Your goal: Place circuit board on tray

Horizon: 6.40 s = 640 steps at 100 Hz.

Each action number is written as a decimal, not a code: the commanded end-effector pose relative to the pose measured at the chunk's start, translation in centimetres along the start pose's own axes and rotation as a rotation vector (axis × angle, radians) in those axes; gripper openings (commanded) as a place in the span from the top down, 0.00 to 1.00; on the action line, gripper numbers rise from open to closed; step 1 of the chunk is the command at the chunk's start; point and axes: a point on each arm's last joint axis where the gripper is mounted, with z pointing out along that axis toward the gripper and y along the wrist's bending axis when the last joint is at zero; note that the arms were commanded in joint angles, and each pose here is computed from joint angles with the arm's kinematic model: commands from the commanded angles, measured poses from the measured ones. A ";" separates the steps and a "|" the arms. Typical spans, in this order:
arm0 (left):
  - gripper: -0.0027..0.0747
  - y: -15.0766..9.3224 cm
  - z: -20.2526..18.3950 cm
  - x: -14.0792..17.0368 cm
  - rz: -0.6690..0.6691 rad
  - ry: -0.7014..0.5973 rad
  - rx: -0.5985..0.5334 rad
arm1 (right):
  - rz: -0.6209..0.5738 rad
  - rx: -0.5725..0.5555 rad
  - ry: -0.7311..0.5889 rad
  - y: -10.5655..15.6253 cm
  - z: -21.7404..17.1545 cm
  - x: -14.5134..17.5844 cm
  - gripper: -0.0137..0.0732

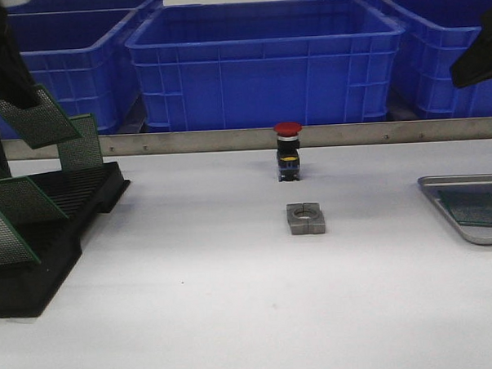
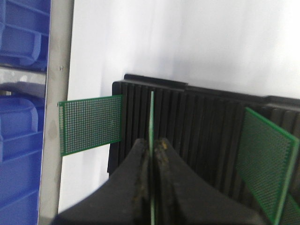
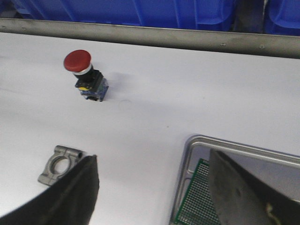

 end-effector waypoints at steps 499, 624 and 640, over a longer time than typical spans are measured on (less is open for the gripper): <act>0.99 -18.7 -21.7 1.2 -0.899 -0.622 -0.771 | -0.216 0.063 -0.730 8.3 -19.8 6.0 0.92; 0.99 -23.6 -19.3 3.1 -0.914 -0.723 -0.861 | -0.248 0.005 -0.756 8.9 -19.3 9.7 0.92; 0.99 -23.8 -18.5 3.4 -0.909 -0.702 -0.874 | -0.248 0.005 -0.756 8.9 -19.3 9.7 0.92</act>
